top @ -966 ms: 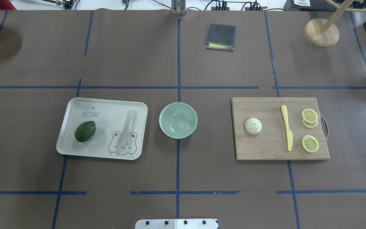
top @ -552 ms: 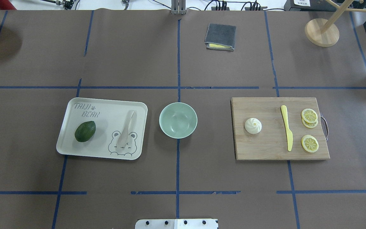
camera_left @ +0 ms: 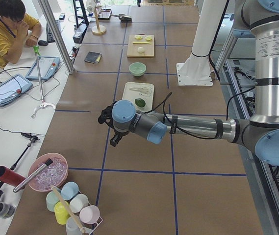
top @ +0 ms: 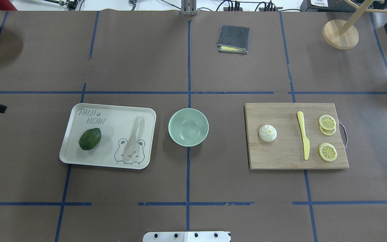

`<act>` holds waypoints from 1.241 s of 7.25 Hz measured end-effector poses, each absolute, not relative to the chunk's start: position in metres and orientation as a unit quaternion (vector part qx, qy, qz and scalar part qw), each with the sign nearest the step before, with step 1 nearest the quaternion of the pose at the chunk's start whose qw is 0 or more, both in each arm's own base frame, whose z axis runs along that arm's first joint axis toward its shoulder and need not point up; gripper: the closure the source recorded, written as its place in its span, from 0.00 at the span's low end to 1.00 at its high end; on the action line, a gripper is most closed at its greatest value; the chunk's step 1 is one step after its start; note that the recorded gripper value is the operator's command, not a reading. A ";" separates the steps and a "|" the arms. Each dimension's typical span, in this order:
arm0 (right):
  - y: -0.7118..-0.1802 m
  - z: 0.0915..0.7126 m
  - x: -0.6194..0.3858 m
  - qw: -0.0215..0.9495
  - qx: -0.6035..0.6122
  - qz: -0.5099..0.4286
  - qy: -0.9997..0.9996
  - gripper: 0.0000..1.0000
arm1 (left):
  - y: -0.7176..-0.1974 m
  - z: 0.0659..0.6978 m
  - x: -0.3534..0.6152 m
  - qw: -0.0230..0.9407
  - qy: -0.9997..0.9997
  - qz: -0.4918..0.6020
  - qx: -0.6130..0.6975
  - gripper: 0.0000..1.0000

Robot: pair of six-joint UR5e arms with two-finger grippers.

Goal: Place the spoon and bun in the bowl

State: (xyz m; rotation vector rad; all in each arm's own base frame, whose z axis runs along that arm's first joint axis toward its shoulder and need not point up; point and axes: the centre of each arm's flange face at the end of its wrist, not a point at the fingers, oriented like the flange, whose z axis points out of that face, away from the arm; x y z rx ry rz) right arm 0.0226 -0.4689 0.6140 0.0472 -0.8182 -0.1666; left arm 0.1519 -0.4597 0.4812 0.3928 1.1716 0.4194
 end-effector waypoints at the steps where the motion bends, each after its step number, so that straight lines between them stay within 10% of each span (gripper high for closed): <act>1: -0.469 0.614 0.023 0.914 0.023 -0.081 -0.397 0.00 | -0.461 0.448 0.206 0.789 0.559 0.188 0.173 0.00; 9: -0.470 0.623 0.013 0.914 0.011 -0.088 -0.395 0.00 | -0.449 0.326 0.494 0.874 0.450 0.116 0.143 0.08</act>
